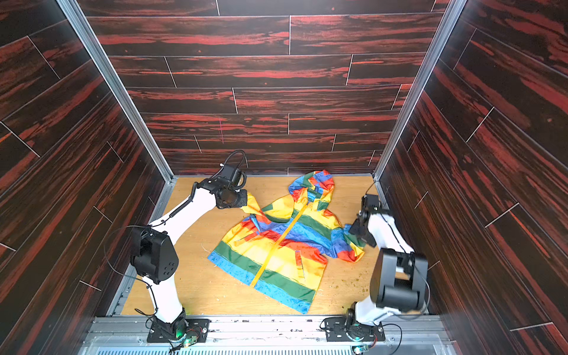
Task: Unzip the jacket
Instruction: Flatten out the jacket at the center of the board.
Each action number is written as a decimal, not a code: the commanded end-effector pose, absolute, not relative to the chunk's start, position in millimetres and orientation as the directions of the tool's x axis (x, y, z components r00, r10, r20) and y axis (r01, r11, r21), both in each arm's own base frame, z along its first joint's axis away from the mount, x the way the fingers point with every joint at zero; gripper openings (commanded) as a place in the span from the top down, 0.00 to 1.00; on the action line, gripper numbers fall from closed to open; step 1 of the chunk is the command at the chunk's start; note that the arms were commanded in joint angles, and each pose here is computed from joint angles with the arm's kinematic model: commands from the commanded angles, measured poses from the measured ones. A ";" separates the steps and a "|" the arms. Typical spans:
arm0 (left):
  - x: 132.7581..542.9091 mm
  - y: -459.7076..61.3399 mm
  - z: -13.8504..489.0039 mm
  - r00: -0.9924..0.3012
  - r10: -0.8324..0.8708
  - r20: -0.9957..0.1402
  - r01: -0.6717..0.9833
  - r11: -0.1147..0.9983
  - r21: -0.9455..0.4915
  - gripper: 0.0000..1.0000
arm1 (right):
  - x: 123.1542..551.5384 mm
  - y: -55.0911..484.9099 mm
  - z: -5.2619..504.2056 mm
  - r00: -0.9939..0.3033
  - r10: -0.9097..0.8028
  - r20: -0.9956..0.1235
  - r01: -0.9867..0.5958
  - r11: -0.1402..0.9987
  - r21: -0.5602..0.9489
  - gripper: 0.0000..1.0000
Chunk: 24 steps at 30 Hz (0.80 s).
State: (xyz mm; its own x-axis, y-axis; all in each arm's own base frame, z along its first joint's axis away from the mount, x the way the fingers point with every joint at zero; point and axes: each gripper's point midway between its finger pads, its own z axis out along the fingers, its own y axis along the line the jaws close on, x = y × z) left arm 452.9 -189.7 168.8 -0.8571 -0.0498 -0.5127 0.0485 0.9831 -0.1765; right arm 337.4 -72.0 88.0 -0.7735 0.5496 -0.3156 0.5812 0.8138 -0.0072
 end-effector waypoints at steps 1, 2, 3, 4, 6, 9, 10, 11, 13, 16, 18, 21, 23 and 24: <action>450.2 -192.6 187.9 -0.839 -0.032 -0.543 0.087 0.977 -0.192 1.00 | 339.4 -75.6 74.0 -0.840 0.491 -0.229 0.516 0.854 -0.063 0.32; 449.6 -192.2 187.7 -0.842 -0.029 -0.539 0.089 0.977 -0.191 1.00 | 340.3 -74.8 68.9 -0.855 0.477 -0.202 0.498 0.864 -0.070 0.32; 449.1 -192.6 187.9 -0.844 -0.027 -0.536 0.093 0.976 -0.195 1.00 | 339.5 -75.7 64.0 -0.868 0.465 -0.175 0.484 0.871 -0.085 0.32; 448.2 -193.7 187.7 -0.846 -0.024 -0.532 0.097 0.975 -0.200 1.00 | 339.6 -75.7 60.2 -0.877 0.453 -0.158 0.471 0.877 -0.095 0.32; 446.9 -193.6 187.3 -0.850 -0.022 -0.526 0.101 0.974 -0.203 1.00 | 341.5 -77.9 55.2 -0.884 0.445 -0.142 0.460 0.882 -0.106 0.31; 444.1 -194.9 183.4 -0.860 -0.013 -0.510 0.108 0.972 -0.207 1.00 | 350.7 -78.2 46.8 -0.898 0.423 -0.121 0.435 0.896 -0.095 0.27; 443.2 -195.3 182.9 -0.862 -0.010 -0.507 0.111 0.972 -0.208 1.00 | 352.8 -79.5 42.8 -0.904 0.414 -0.108 0.425 0.899 -0.105 0.26; 442.3 -195.2 182.3 -0.864 -0.009 -0.503 0.111 0.972 -0.208 1.00 | 355.4 -81.0 39.9 -0.907 0.408 -0.104 0.418 0.901 -0.114 0.25; 440.7 -194.8 182.5 -0.866 -0.003 -0.500 0.115 0.972 -0.205 1.00 | 360.0 -84.1 34.1 -0.913 0.397 -0.093 0.406 0.905 -0.128 0.25; 439.8 -192.8 183.7 -0.865 0.000 -0.502 0.116 0.973 -0.199 1.00 | 369.4 -79.8 25.8 -0.920 0.384 -0.077 0.389 0.917 -0.088 0.29; 440.2 -193.2 184.2 -0.864 -0.001 -0.503 0.116 0.973 -0.201 1.00 | 374.3 -75.1 20.1 -0.925 0.375 -0.064 0.379 0.924 -0.059 0.31; 440.0 -192.7 184.4 -0.864 -0.002 -0.503 0.114 0.973 -0.200 1.00 | 375.7 -71.6 11.1 -0.929 0.368 -0.033 0.369 0.929 -0.039 0.40; 440.5 -191.0 185.4 -0.862 -0.004 -0.507 0.109 0.975 -0.193 1.00 | 374.5 -68.5 6.8 -0.929 0.371 -0.017 0.371 0.928 -0.024 0.50; 440.6 -189.5 185.8 -0.862 -0.005 -0.508 0.106 0.976 -0.189 1.00 | 374.0 -66.9 5.7 -0.927 0.374 -0.014 0.374 0.927 -0.015 0.54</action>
State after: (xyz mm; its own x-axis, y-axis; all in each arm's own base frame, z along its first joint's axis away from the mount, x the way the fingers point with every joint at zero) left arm 444.8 -196.8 165.8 -0.8751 -0.0051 -0.4838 0.1032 0.9750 -0.1969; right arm 378.6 -74.4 18.4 -0.9235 0.3759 -0.0767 0.3802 0.9235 -0.0517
